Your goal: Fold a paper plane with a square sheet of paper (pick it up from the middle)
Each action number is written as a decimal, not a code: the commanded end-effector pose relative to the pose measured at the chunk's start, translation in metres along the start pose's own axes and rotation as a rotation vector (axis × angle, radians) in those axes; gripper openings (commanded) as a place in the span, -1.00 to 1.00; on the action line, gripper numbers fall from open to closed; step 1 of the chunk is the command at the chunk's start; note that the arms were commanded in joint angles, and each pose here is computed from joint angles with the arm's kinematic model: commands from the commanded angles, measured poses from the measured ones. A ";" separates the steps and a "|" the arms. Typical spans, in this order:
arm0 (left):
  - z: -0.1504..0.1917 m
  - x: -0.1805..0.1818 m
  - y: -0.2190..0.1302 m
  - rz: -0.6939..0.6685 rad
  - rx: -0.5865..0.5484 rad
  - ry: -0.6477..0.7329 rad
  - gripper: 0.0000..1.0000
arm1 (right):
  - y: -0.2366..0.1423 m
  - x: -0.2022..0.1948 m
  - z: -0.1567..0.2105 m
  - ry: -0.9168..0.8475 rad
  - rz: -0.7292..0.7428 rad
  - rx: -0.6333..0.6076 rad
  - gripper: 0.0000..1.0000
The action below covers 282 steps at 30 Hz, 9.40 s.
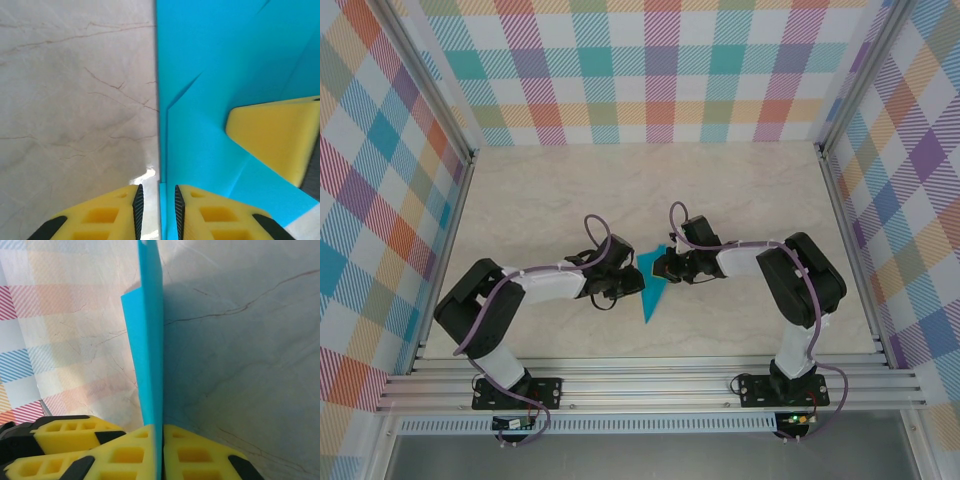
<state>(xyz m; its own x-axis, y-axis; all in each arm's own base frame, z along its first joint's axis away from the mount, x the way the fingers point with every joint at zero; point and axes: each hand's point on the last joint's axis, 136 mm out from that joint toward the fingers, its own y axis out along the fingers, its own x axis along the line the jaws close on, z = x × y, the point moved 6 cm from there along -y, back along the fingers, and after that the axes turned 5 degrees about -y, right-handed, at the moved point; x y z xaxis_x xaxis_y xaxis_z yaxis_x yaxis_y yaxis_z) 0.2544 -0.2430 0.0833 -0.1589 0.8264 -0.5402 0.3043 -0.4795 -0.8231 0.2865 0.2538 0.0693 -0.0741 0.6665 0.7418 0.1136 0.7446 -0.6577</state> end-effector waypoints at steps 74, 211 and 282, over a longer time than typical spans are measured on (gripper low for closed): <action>-0.035 0.009 -0.091 0.023 -0.403 -0.098 -0.23 | -0.088 0.030 0.002 -0.198 0.386 -0.006 -0.85; -0.030 -0.048 -0.003 0.178 -0.038 -0.112 0.99 | -0.057 -0.055 0.017 0.039 0.002 0.189 -0.62; -0.022 -0.040 -0.003 0.171 -0.051 -0.093 0.99 | -0.048 -0.056 0.016 0.000 -0.019 0.181 -0.64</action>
<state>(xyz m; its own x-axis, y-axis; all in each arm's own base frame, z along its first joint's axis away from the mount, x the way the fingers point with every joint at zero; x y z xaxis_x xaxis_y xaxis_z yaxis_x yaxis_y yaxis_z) 0.2809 -0.2609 0.1112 -0.2105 0.7095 -0.6726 0.3901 -0.5699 -0.7233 0.2672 0.1872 0.0643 -0.0597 0.6494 0.7581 -0.0805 0.7538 -0.6521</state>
